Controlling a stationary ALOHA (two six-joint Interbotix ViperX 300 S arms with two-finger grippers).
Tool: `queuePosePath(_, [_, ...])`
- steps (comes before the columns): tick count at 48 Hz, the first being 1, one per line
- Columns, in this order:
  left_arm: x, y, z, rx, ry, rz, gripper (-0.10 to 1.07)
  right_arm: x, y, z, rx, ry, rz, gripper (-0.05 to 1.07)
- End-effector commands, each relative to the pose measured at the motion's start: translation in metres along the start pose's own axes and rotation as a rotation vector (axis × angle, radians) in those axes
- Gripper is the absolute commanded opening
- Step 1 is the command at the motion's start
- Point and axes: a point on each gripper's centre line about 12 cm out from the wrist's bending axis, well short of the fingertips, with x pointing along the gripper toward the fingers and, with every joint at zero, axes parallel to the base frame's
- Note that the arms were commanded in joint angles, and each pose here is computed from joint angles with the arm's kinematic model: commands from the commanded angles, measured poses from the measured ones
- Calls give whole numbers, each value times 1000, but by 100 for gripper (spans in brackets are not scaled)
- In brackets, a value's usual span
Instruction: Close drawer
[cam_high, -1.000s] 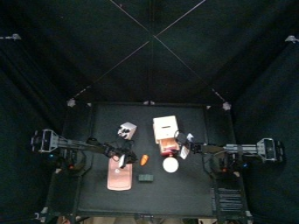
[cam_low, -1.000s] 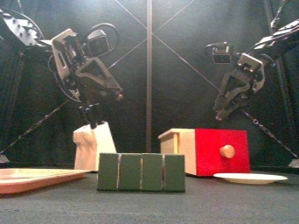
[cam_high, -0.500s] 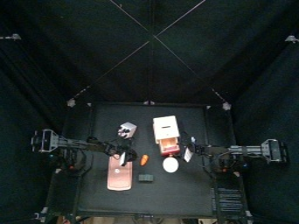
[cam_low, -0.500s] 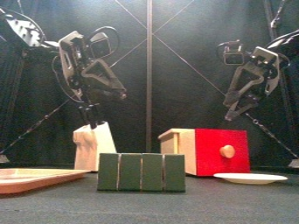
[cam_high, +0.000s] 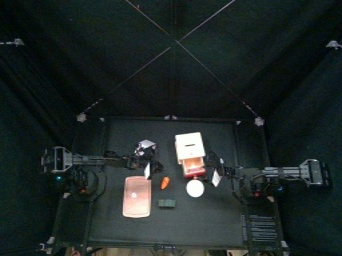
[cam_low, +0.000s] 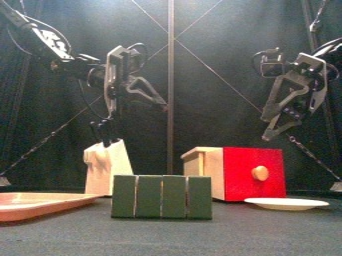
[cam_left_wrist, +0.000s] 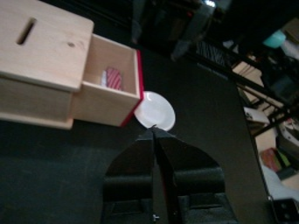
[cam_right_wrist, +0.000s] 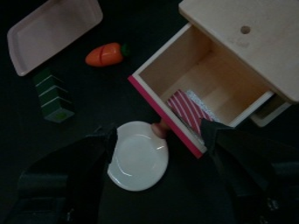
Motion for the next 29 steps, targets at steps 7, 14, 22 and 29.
queuePosePath(7, [23,19,39,-27,-87,33,37,0,5,-3,4,7,22,91])
queuePosePath(14, [38,41,57,-36,-118,72,37,0,9,-6,-4,16,36,74])
queuePosePath(22, [50,63,78,-37,-132,152,36,0,11,-6,16,21,45,59])
queuePosePath(29, [60,78,93,-26,-108,254,36,2,11,-7,39,33,42,52])
